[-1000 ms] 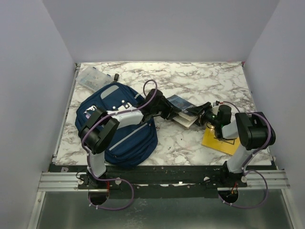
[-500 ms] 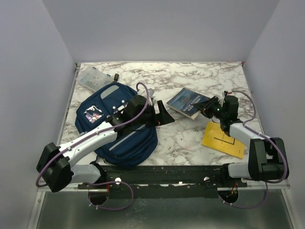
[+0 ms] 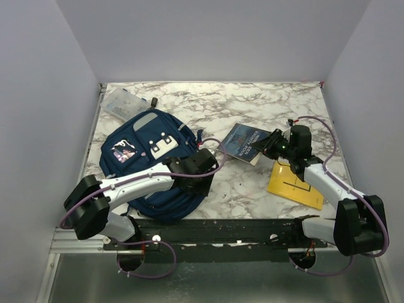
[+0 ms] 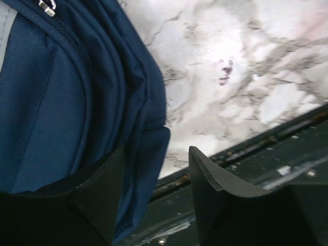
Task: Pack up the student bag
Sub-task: Pick up the book from the center of the board.
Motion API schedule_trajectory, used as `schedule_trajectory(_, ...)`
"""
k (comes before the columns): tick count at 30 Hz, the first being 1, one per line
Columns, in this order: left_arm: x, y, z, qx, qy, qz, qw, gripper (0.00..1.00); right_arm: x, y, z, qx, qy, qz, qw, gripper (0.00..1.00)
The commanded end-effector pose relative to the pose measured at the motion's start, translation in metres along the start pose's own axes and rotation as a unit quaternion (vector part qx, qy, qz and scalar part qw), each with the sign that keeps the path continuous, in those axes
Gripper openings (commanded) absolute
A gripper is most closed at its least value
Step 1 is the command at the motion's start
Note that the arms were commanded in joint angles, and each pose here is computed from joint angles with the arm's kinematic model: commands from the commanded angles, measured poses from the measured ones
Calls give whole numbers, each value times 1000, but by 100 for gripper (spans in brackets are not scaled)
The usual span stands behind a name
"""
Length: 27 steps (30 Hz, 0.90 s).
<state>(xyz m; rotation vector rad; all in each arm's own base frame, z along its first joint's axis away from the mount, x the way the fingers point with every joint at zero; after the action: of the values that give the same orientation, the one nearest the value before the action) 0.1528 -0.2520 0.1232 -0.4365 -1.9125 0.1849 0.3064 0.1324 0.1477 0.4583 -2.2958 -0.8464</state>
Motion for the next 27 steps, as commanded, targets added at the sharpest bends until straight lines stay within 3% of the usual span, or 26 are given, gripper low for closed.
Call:
schedule_trajectory(1, -14, 18, 3, -34, -6, -86, 996, 53, 10, 22, -18, 32, -32, -29, 999, 1)
schedule_trajectory(15, 6, 42, -4, -29, -86, -149, 985, 45, 7, 20, -10, 28, -28, -38, 998, 1)
schedule_trajectory(27, -21, 36, 19, -52, -23, -126, 990, 56, 4, 26, -9, 38, -27, -33, 998, 1)
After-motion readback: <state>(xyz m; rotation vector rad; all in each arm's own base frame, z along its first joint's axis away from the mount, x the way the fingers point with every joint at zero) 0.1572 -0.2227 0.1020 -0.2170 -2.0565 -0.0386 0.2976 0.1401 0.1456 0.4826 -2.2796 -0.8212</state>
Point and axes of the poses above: each gripper's point midway between its finger pads, its own x axis back along the fingers, its own y axis along the line the jaws close on, z = x × y, the point moved 3 cm from there along x, back along the fingers, and after that the axes turned 12 degrees about x, right-handed, at the moved point
